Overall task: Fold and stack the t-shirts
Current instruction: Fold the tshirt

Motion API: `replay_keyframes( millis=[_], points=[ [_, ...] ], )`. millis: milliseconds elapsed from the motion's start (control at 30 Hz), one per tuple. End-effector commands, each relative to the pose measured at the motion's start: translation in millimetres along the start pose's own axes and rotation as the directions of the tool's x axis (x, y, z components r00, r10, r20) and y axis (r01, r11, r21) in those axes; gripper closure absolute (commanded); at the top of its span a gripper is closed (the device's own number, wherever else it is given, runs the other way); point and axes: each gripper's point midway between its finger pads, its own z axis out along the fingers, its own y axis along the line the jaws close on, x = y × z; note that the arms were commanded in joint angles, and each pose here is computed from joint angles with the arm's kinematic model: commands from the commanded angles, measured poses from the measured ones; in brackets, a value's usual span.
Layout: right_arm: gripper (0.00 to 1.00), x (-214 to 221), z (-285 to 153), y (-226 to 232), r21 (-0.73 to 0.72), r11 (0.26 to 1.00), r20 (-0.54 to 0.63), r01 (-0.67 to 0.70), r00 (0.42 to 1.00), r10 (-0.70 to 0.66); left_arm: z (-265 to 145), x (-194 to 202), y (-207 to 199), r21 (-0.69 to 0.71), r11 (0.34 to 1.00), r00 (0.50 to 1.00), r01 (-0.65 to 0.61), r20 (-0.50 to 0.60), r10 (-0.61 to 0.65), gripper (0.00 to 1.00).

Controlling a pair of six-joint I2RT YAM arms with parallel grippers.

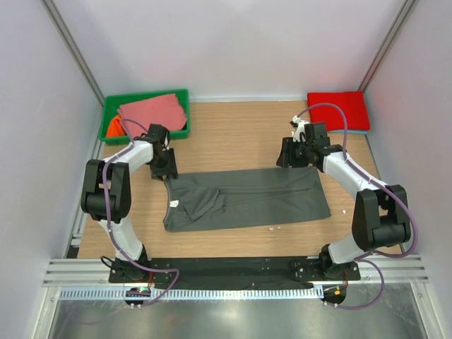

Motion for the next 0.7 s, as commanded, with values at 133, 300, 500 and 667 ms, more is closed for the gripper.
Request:
replay_keyframes(
  millis=[133, 300, 500, 667],
  points=[
    [0.49, -23, -7, 11, -0.034, 0.999, 0.069, 0.021, 0.997, -0.019, 9, -6, -6, 0.036, 0.999, 0.999, -0.026, 0.023, 0.025, 0.58],
    [0.49, -25, -9, 11, -0.032, 0.999, 0.077, 0.022, 0.997, -0.020, 9, -18, -9, 0.049, 0.997, 0.997, -0.058, 0.059, 0.055, 0.96],
    [0.49, -37, -11, 2, 0.026, 1.000, 0.101, 0.011, 0.995, -0.013, -2, -44, -47, 0.087, 0.981, 0.973, -0.172, 0.172, 0.155, 1.00],
    [0.49, -55, -12, -11, 0.079, 0.997, 0.145, -0.020, 0.989, 0.009, -6, -82, -115, 0.098, 0.948, 0.927, -0.301, 0.264, 0.267, 1.00]
  ],
)
